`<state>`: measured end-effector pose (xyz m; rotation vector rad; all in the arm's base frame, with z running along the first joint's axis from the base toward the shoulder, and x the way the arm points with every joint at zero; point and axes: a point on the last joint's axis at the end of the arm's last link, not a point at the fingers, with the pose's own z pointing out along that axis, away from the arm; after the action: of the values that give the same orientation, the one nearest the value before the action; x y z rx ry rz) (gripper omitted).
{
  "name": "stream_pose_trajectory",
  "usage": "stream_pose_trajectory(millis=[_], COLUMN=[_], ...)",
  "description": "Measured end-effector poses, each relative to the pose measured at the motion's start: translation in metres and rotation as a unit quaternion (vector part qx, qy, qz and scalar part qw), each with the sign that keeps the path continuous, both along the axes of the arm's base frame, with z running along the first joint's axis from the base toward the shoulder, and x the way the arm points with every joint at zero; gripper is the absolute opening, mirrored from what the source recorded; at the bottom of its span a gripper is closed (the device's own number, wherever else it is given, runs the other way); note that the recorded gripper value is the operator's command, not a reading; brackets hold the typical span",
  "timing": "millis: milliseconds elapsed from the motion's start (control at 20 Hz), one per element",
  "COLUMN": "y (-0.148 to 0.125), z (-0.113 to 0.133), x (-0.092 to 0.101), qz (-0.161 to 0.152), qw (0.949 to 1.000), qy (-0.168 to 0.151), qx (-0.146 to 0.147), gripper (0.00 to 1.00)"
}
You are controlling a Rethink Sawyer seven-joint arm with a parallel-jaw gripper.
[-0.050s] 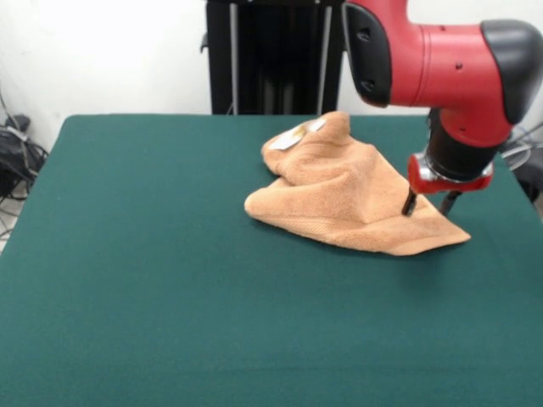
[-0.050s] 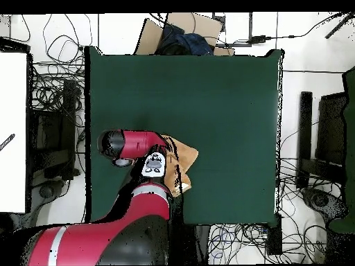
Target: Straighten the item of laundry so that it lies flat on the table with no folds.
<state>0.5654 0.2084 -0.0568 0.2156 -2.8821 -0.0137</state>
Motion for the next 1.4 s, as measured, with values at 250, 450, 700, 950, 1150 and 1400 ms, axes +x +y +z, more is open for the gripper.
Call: stream_pose_trajectory(millis=[250, 450, 700, 950, 1150, 1400], y=[0.0, 0.0002, 0.0019, 0.0035, 0.0041, 0.0037], z=[0.0, 0.0, 0.0004, 0.0006, 0.0007, 0.0007], x=[0.0, -0.0001, 0.0006, 0.0005, 0.0005, 0.0016], qz=[0.0, 0.0, 0.002, 0.004, 0.004, 0.004], qw=[1.0, 1.0, 1.0, 1.0, 1.0, 1.0], qy=[0.0, 0.0, -0.002, -0.002, -0.002, -0.003], qx=[0.0, 0.0, 0.0, 0.0, 0.0, 0.0], gripper=[1.0, 1.0, 0.0, 0.0, 0.0, 0.0])
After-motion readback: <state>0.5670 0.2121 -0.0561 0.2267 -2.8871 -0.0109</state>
